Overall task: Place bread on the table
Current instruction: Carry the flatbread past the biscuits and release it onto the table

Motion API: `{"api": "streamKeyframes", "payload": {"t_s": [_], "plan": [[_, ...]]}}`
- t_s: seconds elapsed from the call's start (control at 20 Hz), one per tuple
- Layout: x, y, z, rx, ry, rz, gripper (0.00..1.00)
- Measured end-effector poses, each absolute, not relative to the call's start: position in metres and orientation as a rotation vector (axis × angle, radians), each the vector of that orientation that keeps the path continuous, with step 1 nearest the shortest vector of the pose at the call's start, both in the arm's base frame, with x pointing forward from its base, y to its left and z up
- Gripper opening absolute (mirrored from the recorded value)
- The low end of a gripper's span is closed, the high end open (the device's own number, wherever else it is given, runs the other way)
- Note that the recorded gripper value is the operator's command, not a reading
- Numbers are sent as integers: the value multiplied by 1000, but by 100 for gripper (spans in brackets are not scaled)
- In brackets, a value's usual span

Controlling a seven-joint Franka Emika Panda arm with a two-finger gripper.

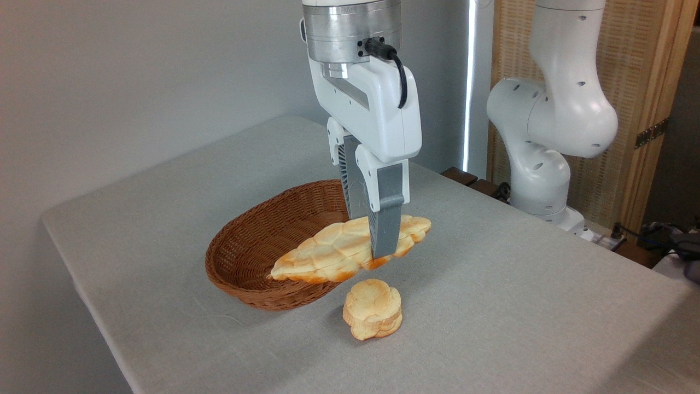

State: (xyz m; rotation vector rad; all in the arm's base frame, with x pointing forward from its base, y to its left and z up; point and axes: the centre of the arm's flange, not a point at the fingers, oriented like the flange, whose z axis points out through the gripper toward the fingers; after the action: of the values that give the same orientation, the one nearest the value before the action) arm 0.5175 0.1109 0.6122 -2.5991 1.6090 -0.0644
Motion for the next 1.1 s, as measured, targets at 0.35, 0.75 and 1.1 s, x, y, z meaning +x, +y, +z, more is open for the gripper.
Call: {"api": "streamKeyframes", "payload": {"t_s": [0.35,0.75,1.1], "plan": [[517,111,612,-2596,1609,-61,100],[517,111,612,-2596,1609,-60,100],[517,111,612,-2596,1609,-61,100]]}}
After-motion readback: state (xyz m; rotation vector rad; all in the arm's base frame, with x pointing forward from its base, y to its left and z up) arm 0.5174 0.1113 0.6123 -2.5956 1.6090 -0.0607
